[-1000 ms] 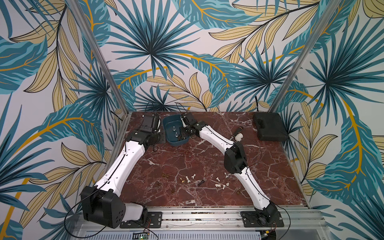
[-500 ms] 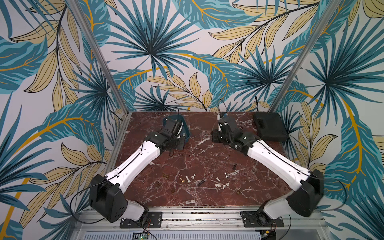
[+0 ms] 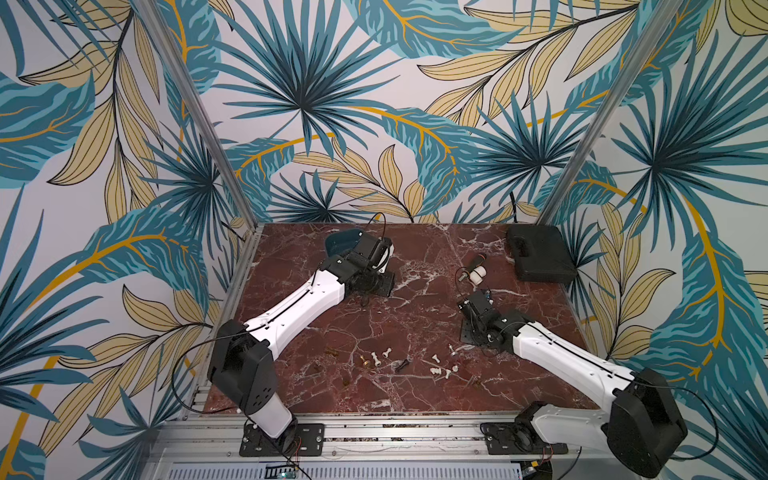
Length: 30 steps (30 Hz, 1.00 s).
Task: Put the chess pieces into the storage box
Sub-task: Pick up the chess piece at the center of the board.
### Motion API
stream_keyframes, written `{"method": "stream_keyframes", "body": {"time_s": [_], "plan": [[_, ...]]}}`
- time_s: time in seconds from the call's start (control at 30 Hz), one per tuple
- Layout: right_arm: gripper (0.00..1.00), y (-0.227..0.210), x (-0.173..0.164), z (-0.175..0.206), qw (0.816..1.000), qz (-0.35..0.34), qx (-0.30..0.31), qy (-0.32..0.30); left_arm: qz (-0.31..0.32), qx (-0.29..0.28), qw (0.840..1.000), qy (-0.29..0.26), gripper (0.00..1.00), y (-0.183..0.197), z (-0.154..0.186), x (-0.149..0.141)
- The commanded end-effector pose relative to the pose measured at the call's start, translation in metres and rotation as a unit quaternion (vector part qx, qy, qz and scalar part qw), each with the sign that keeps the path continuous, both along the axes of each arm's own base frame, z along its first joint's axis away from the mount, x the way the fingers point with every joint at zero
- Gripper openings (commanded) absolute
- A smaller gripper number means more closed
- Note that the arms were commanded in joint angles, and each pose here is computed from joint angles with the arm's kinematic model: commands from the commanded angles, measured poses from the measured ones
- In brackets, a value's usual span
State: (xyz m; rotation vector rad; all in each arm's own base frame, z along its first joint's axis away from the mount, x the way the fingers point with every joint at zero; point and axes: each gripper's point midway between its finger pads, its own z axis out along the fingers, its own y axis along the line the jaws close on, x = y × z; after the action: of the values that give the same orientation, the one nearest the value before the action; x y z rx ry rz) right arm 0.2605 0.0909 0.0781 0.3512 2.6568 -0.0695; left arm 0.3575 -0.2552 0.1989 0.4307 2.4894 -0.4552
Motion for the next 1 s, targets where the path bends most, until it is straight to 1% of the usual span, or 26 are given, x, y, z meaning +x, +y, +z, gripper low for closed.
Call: {"method": "stream_keyframes", "body": {"time_s": [0.0,0.27,0.47,0.7,0.97], "plan": [[0.35,-0.006,-0.001,-0.018,1.0,-0.02,-0.01,0.02,-0.008,0.021,0.999,-0.032,0.4,0.007,0.018,0.002],[0.36,-0.004,0.007,-0.042,0.999,-0.034,0.011,0.037,0.002,0.054,0.998,-0.041,0.4,0.023,0.013,-0.001],[0.36,-0.003,0.007,-0.056,0.998,-0.04,0.016,0.054,0.006,0.063,0.997,-0.038,0.4,0.024,0.009,0.001],[0.35,-0.007,0.011,-0.055,0.998,-0.043,0.007,0.051,0.004,0.066,0.997,-0.035,0.4,0.024,0.005,0.001],[0.34,-0.007,0.018,-0.056,0.997,-0.049,0.002,0.062,0.003,0.073,0.997,-0.027,0.4,0.026,-0.003,-0.001]]}}
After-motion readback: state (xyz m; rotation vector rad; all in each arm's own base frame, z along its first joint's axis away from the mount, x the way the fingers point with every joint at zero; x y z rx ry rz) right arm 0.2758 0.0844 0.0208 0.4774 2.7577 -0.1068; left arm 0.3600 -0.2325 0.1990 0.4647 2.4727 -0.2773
